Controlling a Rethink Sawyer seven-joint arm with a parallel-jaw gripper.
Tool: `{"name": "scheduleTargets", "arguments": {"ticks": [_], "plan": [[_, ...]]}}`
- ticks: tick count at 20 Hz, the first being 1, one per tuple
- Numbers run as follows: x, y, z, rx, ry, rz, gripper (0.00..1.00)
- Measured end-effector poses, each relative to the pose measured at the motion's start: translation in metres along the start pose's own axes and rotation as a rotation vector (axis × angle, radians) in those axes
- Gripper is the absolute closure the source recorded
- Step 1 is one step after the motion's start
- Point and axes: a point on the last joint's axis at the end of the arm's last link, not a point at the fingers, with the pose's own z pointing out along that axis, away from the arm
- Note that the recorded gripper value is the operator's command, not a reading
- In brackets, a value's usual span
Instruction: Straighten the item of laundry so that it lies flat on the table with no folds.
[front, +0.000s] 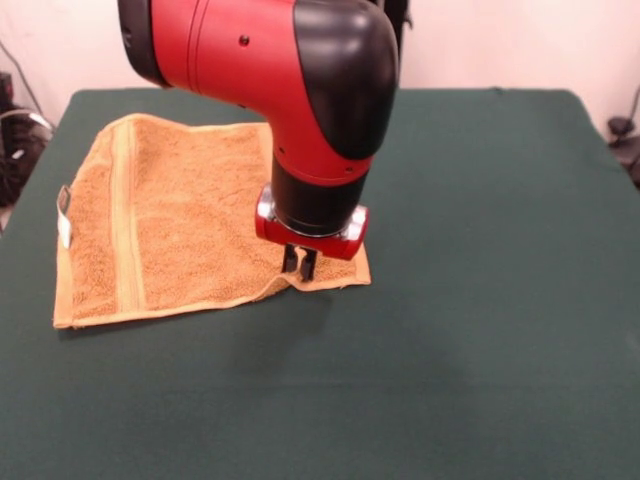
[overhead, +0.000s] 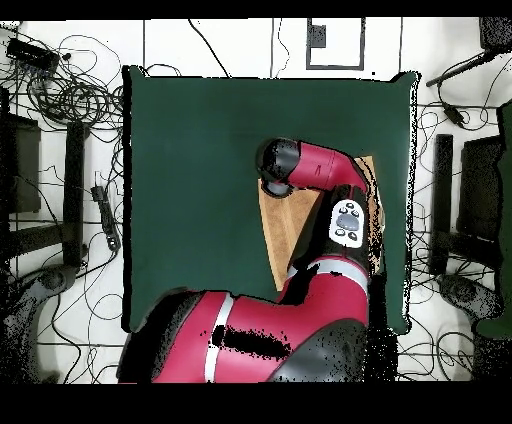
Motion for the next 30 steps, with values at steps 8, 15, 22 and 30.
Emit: {"name": "scheduleTargets", "arguments": {"ticks": [8,15,22,30], "plan": [[0.001,0.002,0.0,0.017,-0.01,-0.009,1.0],[0.004,0.008,0.0,0.054,-0.032,-0.029,1.0],[0.006,0.01,0.0,0.07,-0.044,-0.038,1.0],[0.005,0.01,0.0,0.068,-0.043,-0.035,1.0]]}}
